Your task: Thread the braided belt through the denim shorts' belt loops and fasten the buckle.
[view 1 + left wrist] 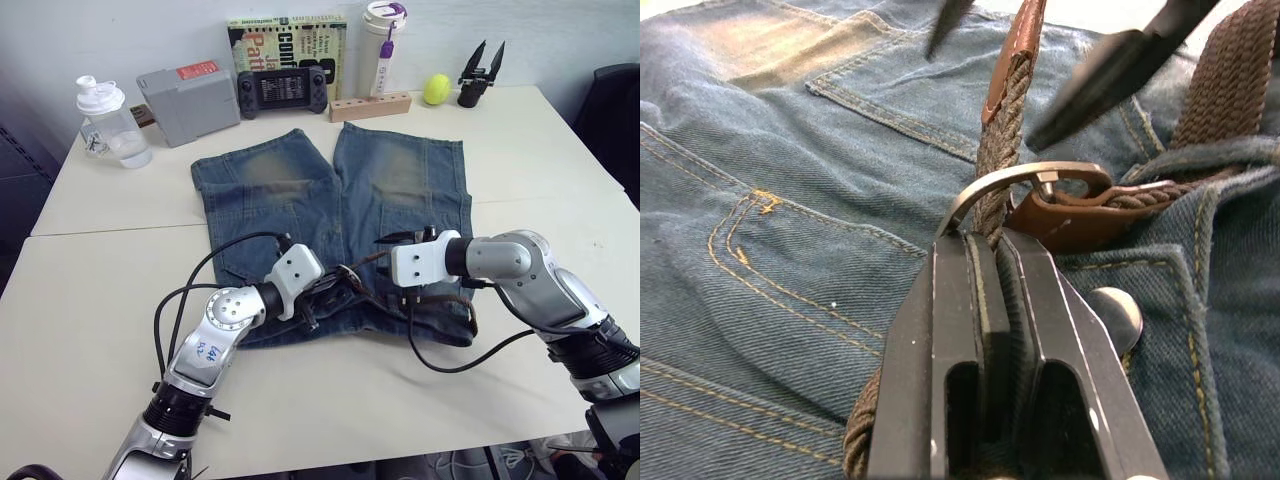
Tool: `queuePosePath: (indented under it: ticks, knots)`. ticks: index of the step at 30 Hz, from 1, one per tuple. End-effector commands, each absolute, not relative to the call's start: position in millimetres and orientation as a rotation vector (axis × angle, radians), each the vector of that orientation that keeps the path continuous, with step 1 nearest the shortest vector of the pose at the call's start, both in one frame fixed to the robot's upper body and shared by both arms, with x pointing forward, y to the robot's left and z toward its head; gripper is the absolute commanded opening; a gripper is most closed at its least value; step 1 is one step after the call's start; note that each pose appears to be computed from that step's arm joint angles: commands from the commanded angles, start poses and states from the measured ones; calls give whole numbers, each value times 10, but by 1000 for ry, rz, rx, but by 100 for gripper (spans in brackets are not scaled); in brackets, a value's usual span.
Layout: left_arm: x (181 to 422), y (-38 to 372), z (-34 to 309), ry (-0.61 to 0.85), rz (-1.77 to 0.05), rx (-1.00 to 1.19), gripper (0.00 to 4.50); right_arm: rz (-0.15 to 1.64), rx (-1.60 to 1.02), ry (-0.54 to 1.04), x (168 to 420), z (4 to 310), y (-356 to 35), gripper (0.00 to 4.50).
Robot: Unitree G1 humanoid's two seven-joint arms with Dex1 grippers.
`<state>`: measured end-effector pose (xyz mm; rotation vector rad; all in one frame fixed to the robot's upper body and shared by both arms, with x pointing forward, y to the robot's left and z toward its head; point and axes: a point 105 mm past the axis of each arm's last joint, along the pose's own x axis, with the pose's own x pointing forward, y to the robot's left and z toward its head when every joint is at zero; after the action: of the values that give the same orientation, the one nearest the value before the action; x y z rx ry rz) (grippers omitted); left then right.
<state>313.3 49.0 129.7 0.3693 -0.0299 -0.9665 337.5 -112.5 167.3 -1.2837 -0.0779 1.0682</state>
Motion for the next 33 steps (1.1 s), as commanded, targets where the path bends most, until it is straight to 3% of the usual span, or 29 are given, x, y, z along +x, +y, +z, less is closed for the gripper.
queuePosePath:
  ticks: [1, 2, 3, 6, 9, 13, 15, 19, 20, 23, 29, 33]
  knots:
    - [3139, 474, 1369, -69, -967, 399, 0, 1059, -1286, -117, 3344, 1763, -1112, 60]
    - [3143, 477, 1370, -71, -963, 404, 0, 1059, -1281, -115, 3339, 1761, -1111, 18]
    - [3146, 479, 1370, -72, -961, 408, 0, 1059, -1278, -115, 3336, 1761, -1110, 5]
    - [3157, 486, 1377, -77, -954, 415, 0, 1059, -1276, -112, 3329, 1757, -1104, 5]
    - [3141, 494, 1406, -69, -972, 339, 102, 1056, -1260, -101, 3319, 1736, -1107, 0]
    - [3151, 617, 1491, -81, -954, 322, 287, 1041, -1241, -95, 3318, 1739, -1109, 0]
    - [3084, 803, 1537, -51, -986, 205, 359, 1024, -1231, -94, 3325, 1749, -1122, 0]
    - [3010, 1201, 1557, 9, -1017, 28, 359, 998, -1215, -99, 3327, 1762, -1140, 0]
    - [3034, 1298, 1541, 20, -997, 18, 336, 994, -1213, -101, 3324, 1763, -1142, 0]
    - [3150, 1544, 1469, 55, -913, -9, 252, 990, -1200, -110, 3303, 1764, -1129, 0]
    - [3309, 1682, 1139, 211, -836, 136, 3, 978, -1174, -136, 3263, 1804, -1121, 0]
    - [3282, 1692, 966, 289, -859, 211, 3, 924, -1133, -167, 3264, 1902, -1213, 0]
